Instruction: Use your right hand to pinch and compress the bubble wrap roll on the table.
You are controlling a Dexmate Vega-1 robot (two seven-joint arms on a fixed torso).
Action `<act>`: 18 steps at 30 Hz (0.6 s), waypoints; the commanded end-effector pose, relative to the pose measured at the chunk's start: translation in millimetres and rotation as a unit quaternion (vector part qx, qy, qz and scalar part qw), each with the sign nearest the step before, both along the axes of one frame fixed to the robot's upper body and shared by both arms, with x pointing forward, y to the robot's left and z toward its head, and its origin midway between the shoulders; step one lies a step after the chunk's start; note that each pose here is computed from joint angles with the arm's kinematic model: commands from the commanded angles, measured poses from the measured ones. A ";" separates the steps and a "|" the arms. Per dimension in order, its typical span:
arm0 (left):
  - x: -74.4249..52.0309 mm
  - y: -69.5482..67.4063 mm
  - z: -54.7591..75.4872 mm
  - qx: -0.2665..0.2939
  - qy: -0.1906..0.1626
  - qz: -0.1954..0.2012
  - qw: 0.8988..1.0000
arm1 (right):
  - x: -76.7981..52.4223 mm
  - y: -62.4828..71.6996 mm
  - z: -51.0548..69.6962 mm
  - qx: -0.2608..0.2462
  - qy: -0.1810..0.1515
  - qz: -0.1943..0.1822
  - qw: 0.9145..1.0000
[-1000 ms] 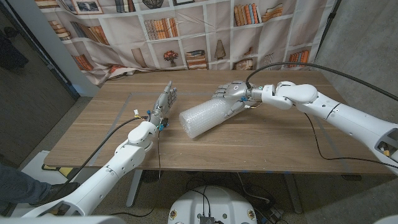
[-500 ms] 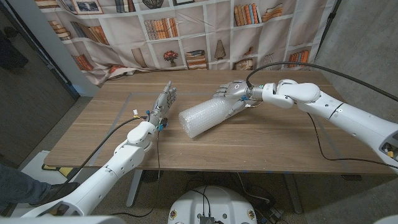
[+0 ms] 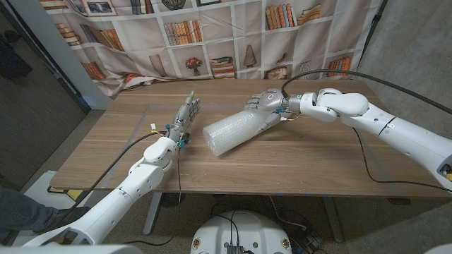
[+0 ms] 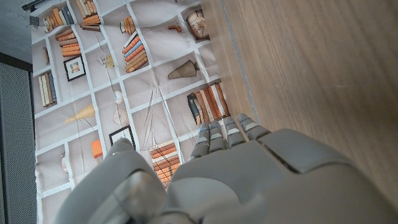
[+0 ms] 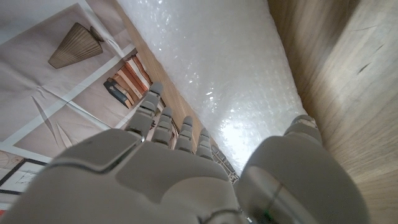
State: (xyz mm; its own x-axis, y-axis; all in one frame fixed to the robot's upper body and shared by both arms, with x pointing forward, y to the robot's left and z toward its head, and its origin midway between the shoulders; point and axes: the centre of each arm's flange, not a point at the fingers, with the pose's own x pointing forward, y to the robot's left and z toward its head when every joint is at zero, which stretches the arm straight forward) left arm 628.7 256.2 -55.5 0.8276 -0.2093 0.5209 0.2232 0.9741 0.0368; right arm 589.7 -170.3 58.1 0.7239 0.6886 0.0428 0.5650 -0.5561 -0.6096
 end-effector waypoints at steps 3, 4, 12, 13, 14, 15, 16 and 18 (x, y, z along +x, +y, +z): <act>3.3 -2.2 0.2 0.002 0.003 -0.002 1.000 | -9.4 -10.4 6.9 0.032 0.006 0.004 0.999; 3.4 -2.3 0.2 0.002 0.003 -0.002 1.000 | -9.7 -11.5 7.3 0.035 0.008 0.004 0.999; 4.4 -2.8 -0.8 0.001 0.004 -0.002 1.000 | -14.5 -22.3 14.1 0.073 0.003 0.010 0.997; 4.5 -3.1 -0.7 0.001 0.004 -0.003 1.000 | -15.1 -24.0 15.1 0.080 0.000 0.011 0.997; 4.7 -3.3 -0.7 0.002 0.005 -0.003 1.000 | -15.7 -25.6 16.0 0.086 -0.003 0.012 0.996; 4.7 -3.5 -0.6 0.002 0.004 -0.003 1.000 | -16.1 -27.4 16.9 0.092 -0.007 0.012 0.996; 4.7 -3.6 -0.5 0.003 0.004 -0.003 1.000 | -16.4 -29.4 17.8 0.100 -0.008 0.013 0.995; 4.6 -3.6 -0.3 0.002 0.004 -0.003 1.000 | -16.5 -33.8 19.8 0.123 -0.009 0.015 0.992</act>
